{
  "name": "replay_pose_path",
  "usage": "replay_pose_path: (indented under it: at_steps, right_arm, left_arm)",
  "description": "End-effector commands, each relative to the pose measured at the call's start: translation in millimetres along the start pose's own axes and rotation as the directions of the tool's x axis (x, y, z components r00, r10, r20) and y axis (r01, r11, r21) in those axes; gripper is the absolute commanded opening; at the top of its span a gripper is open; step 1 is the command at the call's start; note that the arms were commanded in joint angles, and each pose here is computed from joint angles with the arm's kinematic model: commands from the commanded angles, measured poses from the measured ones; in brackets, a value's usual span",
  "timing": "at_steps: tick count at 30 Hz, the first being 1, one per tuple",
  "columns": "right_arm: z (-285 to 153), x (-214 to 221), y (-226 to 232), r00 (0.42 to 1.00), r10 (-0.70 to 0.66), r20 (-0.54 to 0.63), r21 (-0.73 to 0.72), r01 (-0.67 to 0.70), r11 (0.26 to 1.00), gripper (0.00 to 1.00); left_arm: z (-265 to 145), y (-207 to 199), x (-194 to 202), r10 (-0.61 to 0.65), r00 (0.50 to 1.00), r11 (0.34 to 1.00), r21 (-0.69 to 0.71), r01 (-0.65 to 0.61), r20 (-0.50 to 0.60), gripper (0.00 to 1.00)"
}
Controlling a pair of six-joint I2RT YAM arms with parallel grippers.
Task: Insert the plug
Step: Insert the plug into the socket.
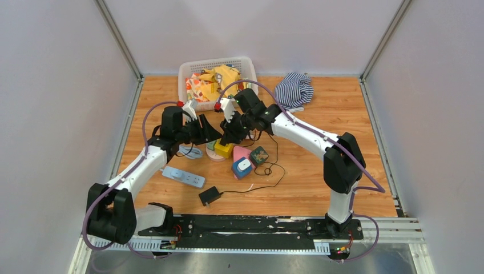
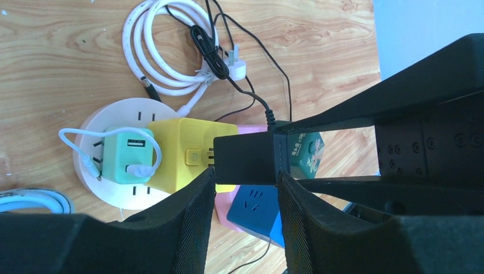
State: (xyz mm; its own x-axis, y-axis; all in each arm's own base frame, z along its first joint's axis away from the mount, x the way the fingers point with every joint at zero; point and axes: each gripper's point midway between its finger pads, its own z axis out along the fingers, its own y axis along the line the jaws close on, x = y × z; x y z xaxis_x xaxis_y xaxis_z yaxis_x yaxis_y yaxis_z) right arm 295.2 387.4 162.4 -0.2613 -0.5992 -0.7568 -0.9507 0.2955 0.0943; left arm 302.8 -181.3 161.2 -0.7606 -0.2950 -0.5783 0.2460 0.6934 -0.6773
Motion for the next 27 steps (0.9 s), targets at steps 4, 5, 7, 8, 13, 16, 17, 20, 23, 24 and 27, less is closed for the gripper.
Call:
replay_pose_path:
  at_steps: [4,5,7,8,13,16,17,20,23,24,27]
  right_arm:
    - [-6,-7,5,1.000,-0.028,-0.007,0.005,0.028,1.000,0.00]
    - [-5,-8,5,1.000,-0.029,-0.007,0.004,0.029,1.000,0.00]
    - [-5,-9,6,1.000,-0.030,-0.004,0.004,0.030,1.000,0.00]
    - [-6,-10,6,1.000,-0.031,-0.003,0.005,0.031,1.000,0.00]
    - [-8,-13,5,0.999,-0.037,0.006,0.007,0.037,0.999,0.00]
    - [-5,-11,5,0.999,-0.038,-0.001,0.005,0.038,0.999,0.00]
    - [-4,-10,4,0.999,-0.036,-0.004,0.003,0.036,0.999,0.00]
    - [0,-7,5,0.999,-0.031,-0.011,-0.006,0.031,1.000,0.00]
    - [3,-6,5,1.000,-0.025,-0.015,-0.014,0.025,1.000,0.00]
    - [4,-6,5,1.000,-0.025,-0.015,-0.016,0.025,1.000,0.00]
    - [6,-6,5,1.000,-0.024,-0.015,-0.022,0.024,0.999,0.00]
  left_arm:
    - [7,0,2,-0.028,1.000,0.999,0.036,0.028,-0.013,0.45]
    - [7,0,2,-0.029,0.999,0.999,0.034,0.029,-0.015,0.45]
    - [9,2,3,-0.033,0.999,0.999,0.031,0.033,-0.021,0.44]
    - [10,2,3,-0.034,0.999,0.999,0.031,0.035,-0.023,0.43]
    - [13,5,4,-0.037,0.999,0.999,0.025,0.038,-0.029,0.41]
    - [15,6,4,-0.042,0.998,0.999,0.023,0.043,-0.037,0.41]
    - [16,7,5,-0.043,0.998,0.999,0.022,0.044,-0.040,0.41]
    - [17,9,6,-0.042,0.998,0.999,0.016,0.043,-0.045,0.41]
    - [18,12,9,-0.044,0.998,0.999,0.011,0.044,-0.053,0.39]
    - [18,13,9,-0.043,0.998,0.999,0.007,0.043,-0.054,0.38]
    - [17,18,11,-0.034,0.998,0.999,-0.019,0.033,-0.061,0.34]
